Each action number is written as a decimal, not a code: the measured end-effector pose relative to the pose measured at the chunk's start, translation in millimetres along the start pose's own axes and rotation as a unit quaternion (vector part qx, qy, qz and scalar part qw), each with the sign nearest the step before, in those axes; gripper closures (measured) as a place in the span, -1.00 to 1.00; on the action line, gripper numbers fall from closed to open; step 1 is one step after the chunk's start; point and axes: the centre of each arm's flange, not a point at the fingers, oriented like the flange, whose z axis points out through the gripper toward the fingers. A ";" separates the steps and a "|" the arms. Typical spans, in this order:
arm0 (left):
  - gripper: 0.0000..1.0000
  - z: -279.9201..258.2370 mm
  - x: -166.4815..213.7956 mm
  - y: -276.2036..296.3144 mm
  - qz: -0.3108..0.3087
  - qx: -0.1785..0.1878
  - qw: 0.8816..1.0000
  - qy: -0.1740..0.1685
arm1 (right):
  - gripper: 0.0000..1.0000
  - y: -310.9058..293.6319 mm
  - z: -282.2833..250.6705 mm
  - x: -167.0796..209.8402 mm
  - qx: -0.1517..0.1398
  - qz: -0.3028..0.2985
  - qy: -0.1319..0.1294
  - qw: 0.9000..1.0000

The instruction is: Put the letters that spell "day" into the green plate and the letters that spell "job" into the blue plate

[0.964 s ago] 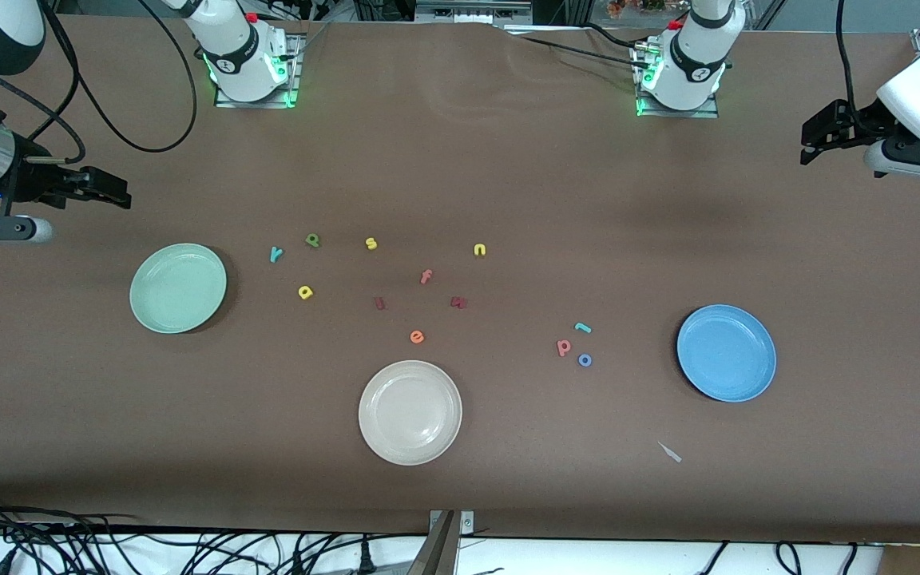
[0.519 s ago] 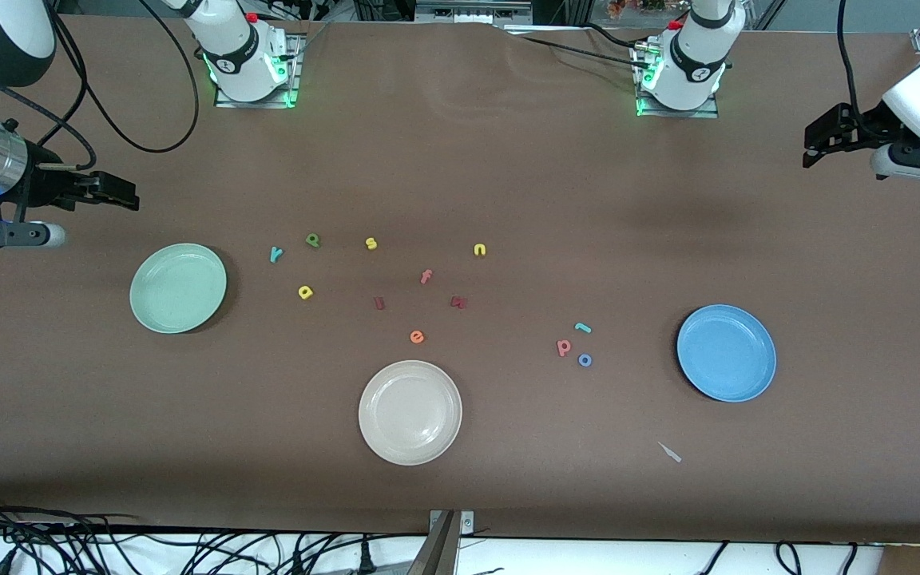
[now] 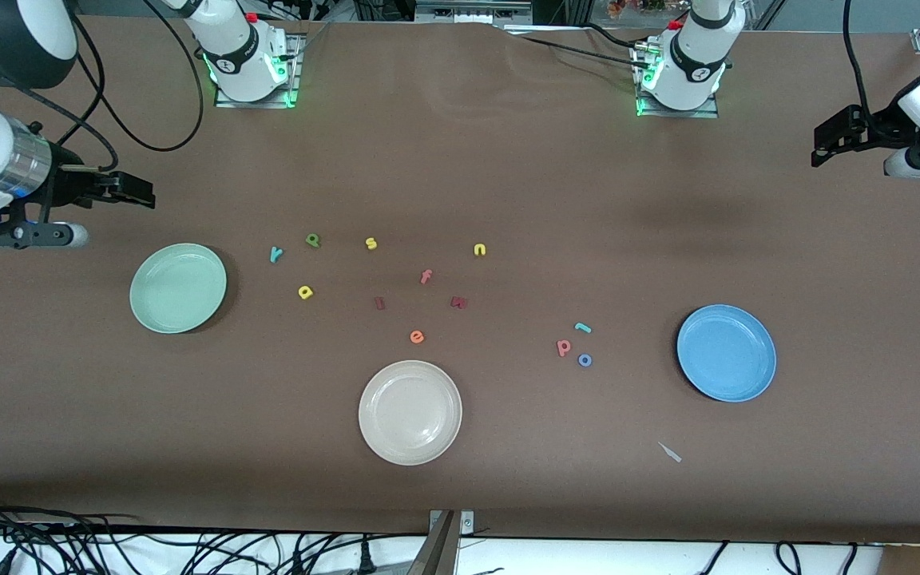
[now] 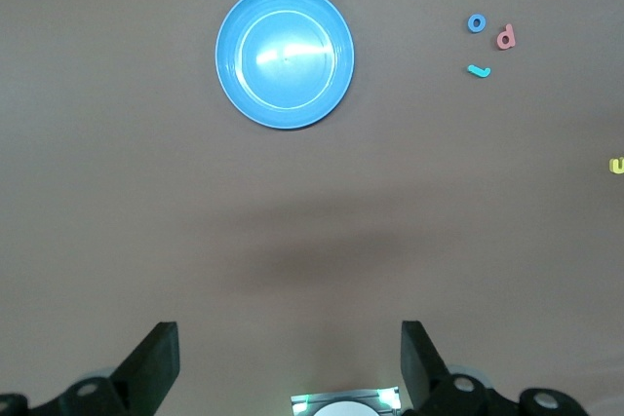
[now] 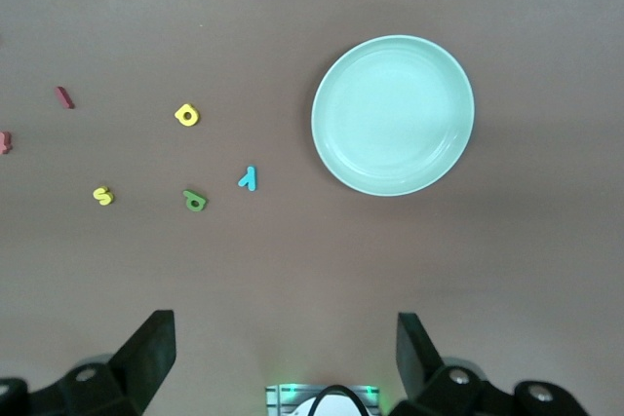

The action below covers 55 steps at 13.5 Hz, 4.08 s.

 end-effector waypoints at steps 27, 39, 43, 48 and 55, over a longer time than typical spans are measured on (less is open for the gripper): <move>-1.00 0.1 0.0 2.6 0.002 0.000 1.000 -0.001 | -1.00 -75.5 230.7 -4.8 0.005 0.054 0.037 0.998; -1.00 -4.7 3.0 34.0 0.015 0.006 1.000 0.005 | -1.00 -79.6 320.6 6.9 0.018 0.088 0.030 0.995; -1.00 -18.9 24.6 56.4 0.035 0.004 0.999 0.024 | -1.00 -73.0 328.6 9.9 0.021 0.116 0.039 0.992; -1.00 -17.3 35.0 46.7 0.028 0.002 0.999 0.024 | -1.00 -76.1 331.6 4.5 -0.002 0.116 0.057 0.992; -1.00 -15.9 35.3 39.8 0.021 0.001 1.000 0.021 | -1.00 -78.0 307.9 11.4 -0.057 0.083 0.027 0.995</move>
